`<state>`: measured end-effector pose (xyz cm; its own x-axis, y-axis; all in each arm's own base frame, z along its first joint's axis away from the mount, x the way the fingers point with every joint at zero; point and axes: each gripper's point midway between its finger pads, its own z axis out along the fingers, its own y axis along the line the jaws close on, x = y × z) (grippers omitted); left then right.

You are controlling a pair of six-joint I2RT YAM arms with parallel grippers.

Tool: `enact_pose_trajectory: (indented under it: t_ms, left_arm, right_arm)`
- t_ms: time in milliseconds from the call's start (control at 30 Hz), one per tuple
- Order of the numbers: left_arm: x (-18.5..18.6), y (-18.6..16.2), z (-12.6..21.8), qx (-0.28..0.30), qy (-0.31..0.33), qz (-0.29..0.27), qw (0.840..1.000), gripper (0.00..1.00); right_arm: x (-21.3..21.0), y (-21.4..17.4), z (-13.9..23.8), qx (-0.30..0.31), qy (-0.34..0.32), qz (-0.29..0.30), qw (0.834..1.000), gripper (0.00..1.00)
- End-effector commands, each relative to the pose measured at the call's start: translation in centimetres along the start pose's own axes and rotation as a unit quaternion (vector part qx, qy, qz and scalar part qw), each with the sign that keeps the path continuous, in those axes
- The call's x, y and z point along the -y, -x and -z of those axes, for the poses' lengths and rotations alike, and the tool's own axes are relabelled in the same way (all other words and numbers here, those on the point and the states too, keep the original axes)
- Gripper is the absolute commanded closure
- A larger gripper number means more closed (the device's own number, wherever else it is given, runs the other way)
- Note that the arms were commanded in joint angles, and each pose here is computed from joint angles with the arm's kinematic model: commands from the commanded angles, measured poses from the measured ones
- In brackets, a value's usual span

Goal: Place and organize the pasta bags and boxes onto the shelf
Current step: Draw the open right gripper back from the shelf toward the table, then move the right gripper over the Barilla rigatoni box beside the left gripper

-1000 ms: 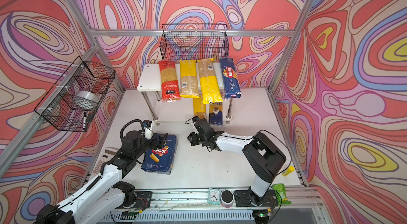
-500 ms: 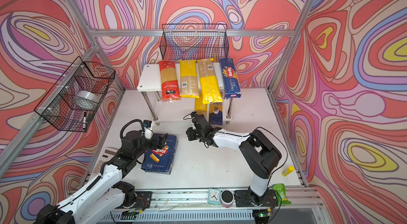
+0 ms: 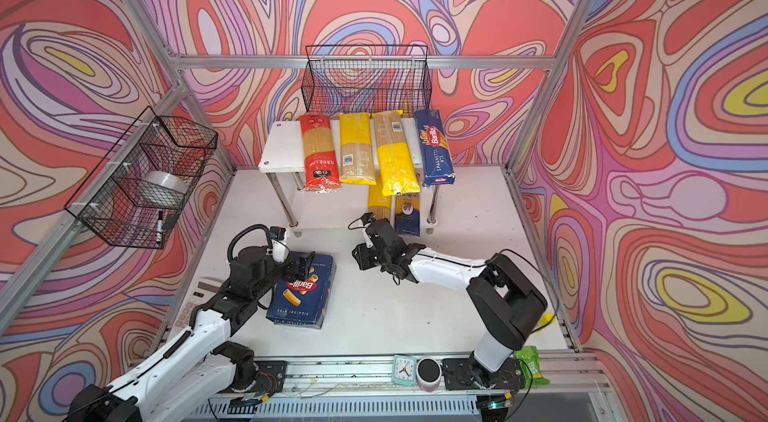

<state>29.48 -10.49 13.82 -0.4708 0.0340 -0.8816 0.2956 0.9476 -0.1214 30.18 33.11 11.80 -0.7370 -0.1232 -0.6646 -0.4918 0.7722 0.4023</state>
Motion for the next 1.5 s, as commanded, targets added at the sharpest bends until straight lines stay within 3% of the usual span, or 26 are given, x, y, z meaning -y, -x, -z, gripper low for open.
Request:
enact_pose_trajectory:
  t_ms: [0,167,333,700,867,1200,1467]
  left_arm:
    - [-0.3,0.3,-0.2,-0.021,0.01,0.017,1.0,0.0]
    - [0.6,-0.4,-1.3,-0.084,-0.012,0.041,0.996,0.0]
    - [-0.1,-1.0,-1.8,-0.136,0.006,0.069,0.988,0.0]
    - [-0.9,-3.2,0.8,-0.144,0.023,0.163,0.976,0.0]
    - [-1.3,-6.1,1.7,-0.165,0.039,0.186,0.968,0.0]
    - [0.0,-6.8,1.0,-0.175,0.001,0.205,0.963,0.0]
    - [2.5,-7.9,1.9,-0.203,-0.054,0.254,0.944,0.0]
  right_arm:
    - [-1.4,-1.7,1.9,-0.012,0.005,0.025,1.0,0.62]
    - [-2.0,-3.9,4.3,-0.018,0.002,0.029,0.999,0.59]
    - [-1.9,-5.4,6.2,-0.007,0.002,0.017,1.0,0.58]
    - [-1.5,-7.4,8.6,0.007,0.008,0.004,1.0,0.56]
    - [-1.5,-7.7,8.9,0.007,0.016,0.002,1.0,0.55]
    - [-2.0,-8.9,8.6,-0.008,0.03,-0.003,1.0,0.54]
    - [-2.5,-8.4,8.3,-0.005,0.036,0.003,0.999,0.53]
